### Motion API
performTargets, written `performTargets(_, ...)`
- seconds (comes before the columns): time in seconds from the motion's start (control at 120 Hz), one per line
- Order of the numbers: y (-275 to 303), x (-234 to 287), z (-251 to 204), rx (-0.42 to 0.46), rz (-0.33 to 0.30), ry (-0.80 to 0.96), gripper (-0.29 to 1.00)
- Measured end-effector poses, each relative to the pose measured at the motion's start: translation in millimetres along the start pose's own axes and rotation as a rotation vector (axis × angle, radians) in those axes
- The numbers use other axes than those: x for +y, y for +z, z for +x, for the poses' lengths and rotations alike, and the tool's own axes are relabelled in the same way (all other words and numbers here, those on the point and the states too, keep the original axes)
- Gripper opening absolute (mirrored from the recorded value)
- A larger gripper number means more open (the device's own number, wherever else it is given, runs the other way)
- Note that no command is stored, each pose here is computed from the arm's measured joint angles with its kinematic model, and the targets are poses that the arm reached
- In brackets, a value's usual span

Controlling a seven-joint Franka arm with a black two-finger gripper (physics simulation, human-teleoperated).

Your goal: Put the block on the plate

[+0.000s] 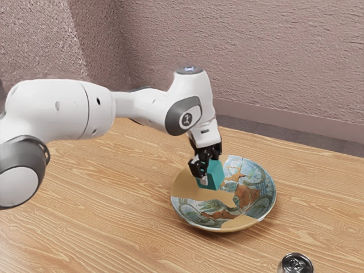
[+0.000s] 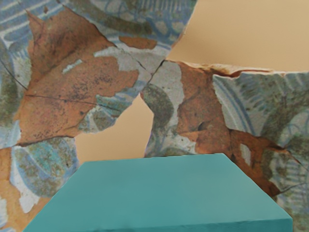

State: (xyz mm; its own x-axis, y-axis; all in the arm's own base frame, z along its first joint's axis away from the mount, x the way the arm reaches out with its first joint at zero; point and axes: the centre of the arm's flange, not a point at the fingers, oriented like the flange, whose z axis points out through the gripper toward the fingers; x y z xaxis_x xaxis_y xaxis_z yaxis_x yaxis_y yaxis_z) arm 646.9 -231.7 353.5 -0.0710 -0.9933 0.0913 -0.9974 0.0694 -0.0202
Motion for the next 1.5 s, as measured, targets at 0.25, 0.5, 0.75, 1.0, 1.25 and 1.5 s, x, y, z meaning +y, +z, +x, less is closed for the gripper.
performTargets(0.25, 38.7, -2.2, -2.1, -0.017, -0.032, -0.008, 0.38)
performTargets(0.5, 58.6, -2.5, -1.7, -0.024, -0.043, -0.009, 0.4)
performTargets(0.75, 58.2, -2.9, -0.8, -0.021, -0.039, -0.009, 0.6)
performTargets(1.0, 5.9, 2.2, 6.2, 0.008, 0.003, -0.011, 0.67)
performTargets(1.25, -74.7, 23.7, -6.1, 0.027, 0.017, -0.157, 0.69)
performTargets(1.5, -160.1, 53.3, -44.2, -0.006, -0.017, -0.458, 0.7)
